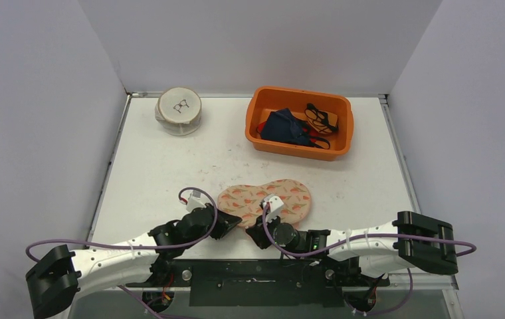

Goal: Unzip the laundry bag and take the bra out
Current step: Unzip the laundry bag at the center of the board.

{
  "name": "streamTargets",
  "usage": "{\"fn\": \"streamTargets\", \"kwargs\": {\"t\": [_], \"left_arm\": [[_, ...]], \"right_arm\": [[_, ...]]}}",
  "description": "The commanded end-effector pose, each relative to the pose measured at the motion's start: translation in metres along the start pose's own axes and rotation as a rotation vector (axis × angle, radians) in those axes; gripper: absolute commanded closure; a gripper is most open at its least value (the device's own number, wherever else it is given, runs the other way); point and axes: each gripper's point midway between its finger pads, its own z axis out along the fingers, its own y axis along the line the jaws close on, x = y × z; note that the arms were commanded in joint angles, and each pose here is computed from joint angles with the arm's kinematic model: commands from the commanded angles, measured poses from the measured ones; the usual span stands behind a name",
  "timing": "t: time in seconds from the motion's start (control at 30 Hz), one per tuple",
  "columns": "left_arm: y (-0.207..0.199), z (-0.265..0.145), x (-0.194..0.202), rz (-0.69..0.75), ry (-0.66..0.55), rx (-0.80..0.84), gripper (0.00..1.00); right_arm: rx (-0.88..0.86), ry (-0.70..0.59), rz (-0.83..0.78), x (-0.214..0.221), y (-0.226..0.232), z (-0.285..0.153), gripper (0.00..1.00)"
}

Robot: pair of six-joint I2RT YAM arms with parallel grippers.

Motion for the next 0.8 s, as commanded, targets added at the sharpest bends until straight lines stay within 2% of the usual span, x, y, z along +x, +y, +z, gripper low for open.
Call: {"fn": "streamTargets", "kwargs": {"t": [0.0, 0.4, 0.63, 0.77], "left_arm": [[-0.010, -0.001, -0.008, -0.011, -0.041, 0.049, 1.00], [-0.006, -0.004, -0.009, 0.000, -0.039, 0.053, 1.00], [-0.005, 0.000, -0.002, 0.079, 0.024, 0.034, 1.00], [-0.010, 0.005, -0.016, 0.092, 0.040, 0.051, 1.00]], "right_arm": [[0.061, -0.040, 0.035, -0.007, -0.009, -0.005, 0.95], [0.215, -0.064, 0.096, 0.001, -0.049, -0.023, 0.95], [0.229, -0.064, 0.107, 0.006, -0.059, -0.035, 0.95], [0.212, -0.053, 0.111, 0.010, -0.060, -0.040, 0.95]]}}
